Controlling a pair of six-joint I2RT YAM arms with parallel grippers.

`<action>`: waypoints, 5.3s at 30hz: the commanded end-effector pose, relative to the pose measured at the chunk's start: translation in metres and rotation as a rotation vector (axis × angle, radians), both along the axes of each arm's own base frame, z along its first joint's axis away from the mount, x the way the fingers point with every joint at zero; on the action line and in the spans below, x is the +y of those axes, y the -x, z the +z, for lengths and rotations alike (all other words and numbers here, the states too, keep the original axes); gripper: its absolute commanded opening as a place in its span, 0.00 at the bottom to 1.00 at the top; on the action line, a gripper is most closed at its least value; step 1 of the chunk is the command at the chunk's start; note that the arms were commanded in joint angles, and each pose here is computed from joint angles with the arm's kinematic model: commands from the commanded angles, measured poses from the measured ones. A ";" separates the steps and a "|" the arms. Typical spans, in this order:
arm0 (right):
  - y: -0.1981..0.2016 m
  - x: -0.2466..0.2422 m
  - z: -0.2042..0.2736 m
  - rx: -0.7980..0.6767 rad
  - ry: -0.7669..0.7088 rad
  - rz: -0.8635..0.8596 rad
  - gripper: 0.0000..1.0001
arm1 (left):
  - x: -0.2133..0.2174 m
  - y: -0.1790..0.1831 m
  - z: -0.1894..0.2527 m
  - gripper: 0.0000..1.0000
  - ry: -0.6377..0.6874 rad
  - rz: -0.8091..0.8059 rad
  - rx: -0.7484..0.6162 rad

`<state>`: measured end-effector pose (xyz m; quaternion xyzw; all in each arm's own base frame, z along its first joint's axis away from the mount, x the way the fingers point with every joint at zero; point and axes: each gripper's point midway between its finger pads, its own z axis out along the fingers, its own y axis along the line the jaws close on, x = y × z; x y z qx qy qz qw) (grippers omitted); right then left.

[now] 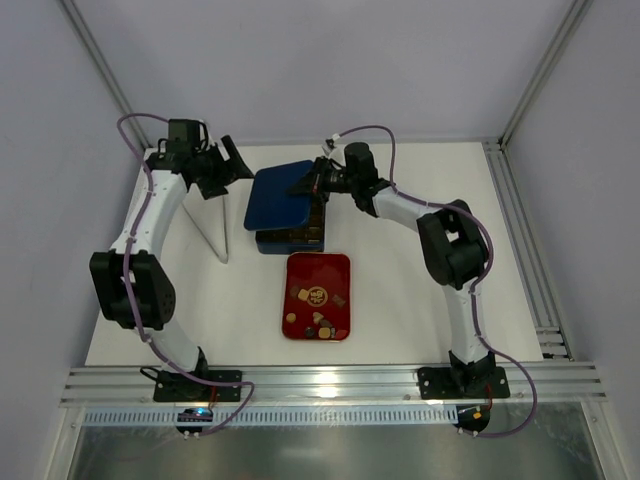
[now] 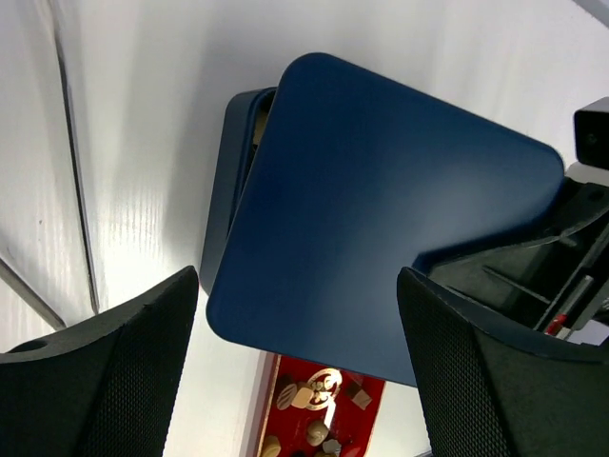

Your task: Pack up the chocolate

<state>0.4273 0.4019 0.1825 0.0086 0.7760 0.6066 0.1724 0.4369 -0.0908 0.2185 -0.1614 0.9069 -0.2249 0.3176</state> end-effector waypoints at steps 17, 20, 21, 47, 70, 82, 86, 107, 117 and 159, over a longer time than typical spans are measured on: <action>-0.013 -0.009 -0.011 -0.016 -0.079 0.048 0.04 | -0.029 -0.010 -0.056 0.83 0.024 -0.103 0.005; -0.014 -0.009 -0.017 -0.005 -0.073 0.048 0.04 | -0.032 -0.009 -0.061 0.82 0.037 -0.111 0.014; -0.014 -0.009 -0.019 -0.005 -0.072 0.048 0.04 | -0.032 -0.009 -0.063 0.83 0.040 -0.110 0.017; -0.003 -0.023 -0.043 0.067 -0.087 0.063 0.09 | -0.044 -0.002 -0.097 0.82 0.057 -0.147 0.090; -0.010 -0.054 -0.047 0.106 -0.133 0.005 0.30 | -0.059 -0.001 -0.124 0.82 0.054 -0.171 0.154; -0.011 -0.077 -0.050 0.108 -0.121 -0.027 0.30 | -0.071 -0.006 -0.124 0.81 0.045 -0.182 0.152; -0.012 -0.084 -0.050 0.107 -0.117 -0.035 0.30 | -0.072 -0.005 -0.125 0.81 0.038 -0.180 0.157; -0.014 -0.116 -0.064 0.098 0.001 -0.082 0.32 | -0.082 -0.008 -0.119 0.81 0.003 -0.204 0.155; -0.014 -0.127 -0.075 0.089 0.089 -0.103 0.36 | -0.083 -0.008 -0.120 0.81 -0.018 -0.210 0.158; 0.021 -0.132 -0.127 0.062 0.490 -0.145 0.49 | -0.080 0.006 -0.163 0.80 -0.292 -0.206 0.345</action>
